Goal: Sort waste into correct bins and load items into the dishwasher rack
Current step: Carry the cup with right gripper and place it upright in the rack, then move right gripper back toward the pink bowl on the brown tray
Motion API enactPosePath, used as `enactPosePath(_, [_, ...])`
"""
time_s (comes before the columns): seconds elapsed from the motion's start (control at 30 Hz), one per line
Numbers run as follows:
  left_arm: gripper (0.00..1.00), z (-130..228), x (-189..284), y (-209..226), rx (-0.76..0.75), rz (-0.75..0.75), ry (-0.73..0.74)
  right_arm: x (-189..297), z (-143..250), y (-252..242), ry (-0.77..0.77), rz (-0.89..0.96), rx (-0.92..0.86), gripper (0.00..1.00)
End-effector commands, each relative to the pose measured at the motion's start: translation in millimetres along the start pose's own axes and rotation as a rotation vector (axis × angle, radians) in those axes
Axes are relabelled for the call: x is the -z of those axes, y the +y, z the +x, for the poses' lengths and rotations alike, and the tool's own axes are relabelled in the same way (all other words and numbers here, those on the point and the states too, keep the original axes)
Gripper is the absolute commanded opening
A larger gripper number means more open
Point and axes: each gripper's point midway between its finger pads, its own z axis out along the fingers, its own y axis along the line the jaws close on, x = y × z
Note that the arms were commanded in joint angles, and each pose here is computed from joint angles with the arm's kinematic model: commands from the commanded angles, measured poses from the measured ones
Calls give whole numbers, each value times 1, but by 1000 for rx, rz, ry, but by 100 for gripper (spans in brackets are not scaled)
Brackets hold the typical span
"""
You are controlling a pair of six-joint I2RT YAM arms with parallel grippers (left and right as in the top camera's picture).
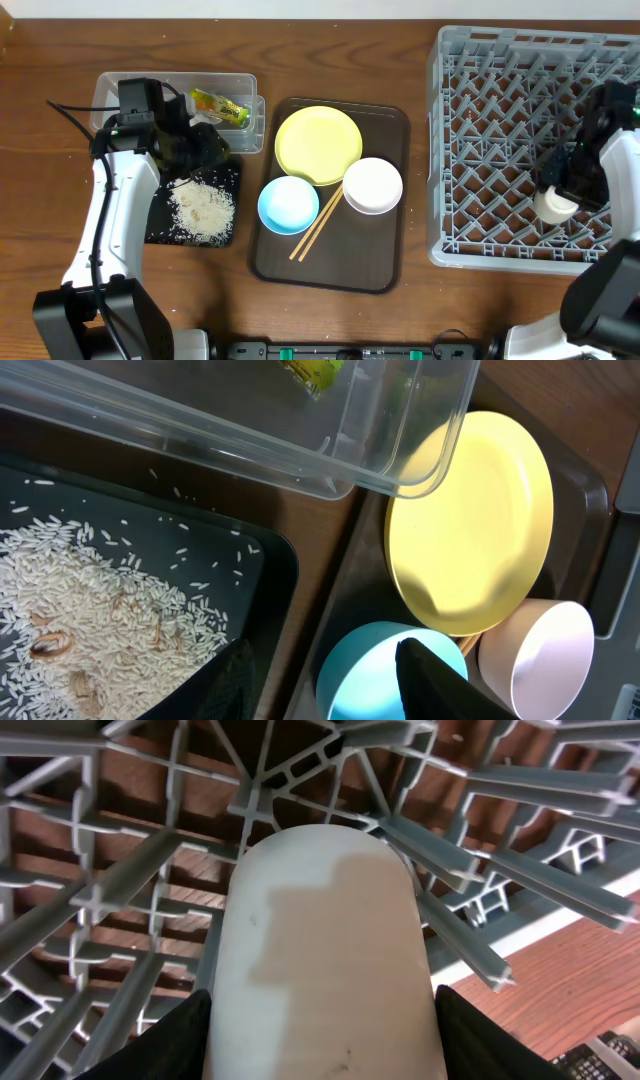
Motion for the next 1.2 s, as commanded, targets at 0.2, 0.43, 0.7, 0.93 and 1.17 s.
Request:
enactPosePath(0.2, [49,-1,5,1,-3,-11,-11,3,-2,-4,-19,1,-1,75])
enactPosePath(0.43, [53,-1,5,1,-3,-11,-11,51,-20,31,-166,-208,82,75])
enactPosePath(0.7, [54,2,5,5,3,-32,-2,137,-12,148,-415,-671,450,73])
enactPosePath(0.93, [54,18,11,47,68,-269,38,129,26,220,-413,-641,701,74])
enactPosePath(1.17, [54,32,25,80,191,-470,51,80,59,266,-306,-518,836,71])
